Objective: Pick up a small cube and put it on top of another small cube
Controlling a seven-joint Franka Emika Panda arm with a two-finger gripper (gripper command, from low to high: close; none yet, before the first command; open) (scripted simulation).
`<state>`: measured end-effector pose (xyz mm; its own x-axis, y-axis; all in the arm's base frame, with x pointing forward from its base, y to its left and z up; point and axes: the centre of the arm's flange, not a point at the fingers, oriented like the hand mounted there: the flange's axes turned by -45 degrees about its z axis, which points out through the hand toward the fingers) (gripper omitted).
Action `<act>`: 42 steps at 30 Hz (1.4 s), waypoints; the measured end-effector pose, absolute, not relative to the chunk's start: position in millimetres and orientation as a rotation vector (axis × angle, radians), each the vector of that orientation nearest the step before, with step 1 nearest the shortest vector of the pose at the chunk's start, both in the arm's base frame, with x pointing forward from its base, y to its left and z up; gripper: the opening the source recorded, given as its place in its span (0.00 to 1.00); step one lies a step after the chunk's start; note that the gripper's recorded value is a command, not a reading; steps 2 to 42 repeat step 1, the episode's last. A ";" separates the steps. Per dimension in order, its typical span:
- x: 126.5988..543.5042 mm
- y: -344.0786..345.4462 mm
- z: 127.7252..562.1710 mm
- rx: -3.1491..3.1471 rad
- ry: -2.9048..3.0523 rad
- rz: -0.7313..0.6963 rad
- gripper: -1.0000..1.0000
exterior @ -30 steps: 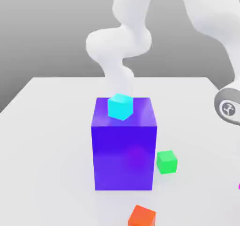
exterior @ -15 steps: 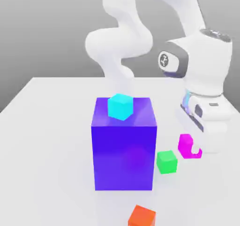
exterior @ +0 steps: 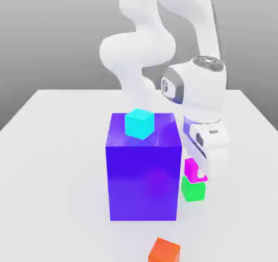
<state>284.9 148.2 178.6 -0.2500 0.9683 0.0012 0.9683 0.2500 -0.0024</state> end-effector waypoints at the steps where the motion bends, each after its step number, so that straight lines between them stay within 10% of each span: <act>1: 285.4 147.3 178.6 -1.926 -2.479 0.002 1.00; 42: 285.4 147.3 178.6 -1.926 -2.479 0.002 1.00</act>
